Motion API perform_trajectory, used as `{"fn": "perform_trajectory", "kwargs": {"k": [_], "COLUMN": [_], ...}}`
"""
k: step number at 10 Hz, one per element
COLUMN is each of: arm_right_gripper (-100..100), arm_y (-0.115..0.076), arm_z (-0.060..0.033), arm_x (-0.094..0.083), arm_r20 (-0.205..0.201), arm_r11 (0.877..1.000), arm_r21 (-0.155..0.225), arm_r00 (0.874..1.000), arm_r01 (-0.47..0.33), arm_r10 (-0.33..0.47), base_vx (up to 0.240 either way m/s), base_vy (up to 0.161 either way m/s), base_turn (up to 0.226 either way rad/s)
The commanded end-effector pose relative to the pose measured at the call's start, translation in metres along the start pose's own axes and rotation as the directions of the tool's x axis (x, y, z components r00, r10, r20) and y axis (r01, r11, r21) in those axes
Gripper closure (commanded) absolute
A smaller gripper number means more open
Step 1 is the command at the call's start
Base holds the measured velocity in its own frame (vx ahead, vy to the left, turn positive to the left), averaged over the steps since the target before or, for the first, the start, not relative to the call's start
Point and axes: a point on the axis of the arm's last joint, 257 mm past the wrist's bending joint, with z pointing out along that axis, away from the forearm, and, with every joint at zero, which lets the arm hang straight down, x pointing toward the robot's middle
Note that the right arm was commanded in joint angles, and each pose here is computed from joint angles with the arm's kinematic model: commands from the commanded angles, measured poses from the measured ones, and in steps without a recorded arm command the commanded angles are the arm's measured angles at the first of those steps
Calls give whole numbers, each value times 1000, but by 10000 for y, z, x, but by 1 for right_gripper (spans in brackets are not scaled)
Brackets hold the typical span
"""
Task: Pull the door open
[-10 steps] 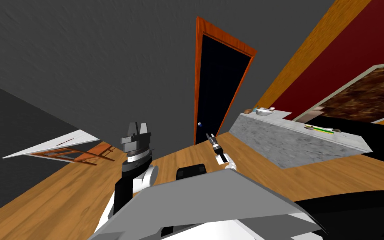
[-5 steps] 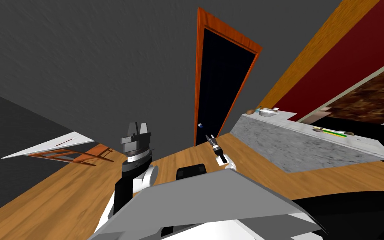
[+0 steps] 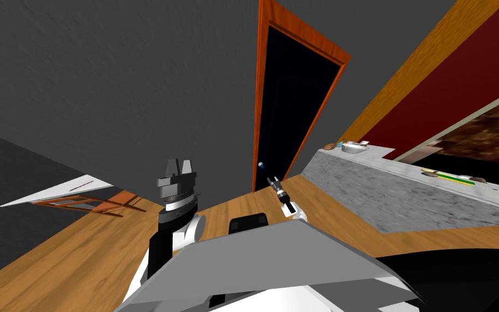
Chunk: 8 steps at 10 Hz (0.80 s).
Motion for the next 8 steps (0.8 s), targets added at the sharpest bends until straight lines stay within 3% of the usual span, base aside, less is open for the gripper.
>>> {"fn": "perform_trajectory", "kwargs": {"k": [1, 4, 8], "arm_right_gripper": [-100, -100, -100], "arm_y": [-9, -45, -99], "arm_z": [-32, -78, -175], "arm_x": [76, 209, 444], "arm_r20": [-16, -44, -95], "arm_r11": [999, 997, 985], "arm_r21": [-2, -6, -21], "arm_r00": [999, 996, 981], "arm_r01": [32, 82, 169], "arm_r10": [-32, -82, -170], "base_vx": [89, 80, 116], "base_vy": [-23, -24, -30], "base_turn": [28, 22, 32]}}
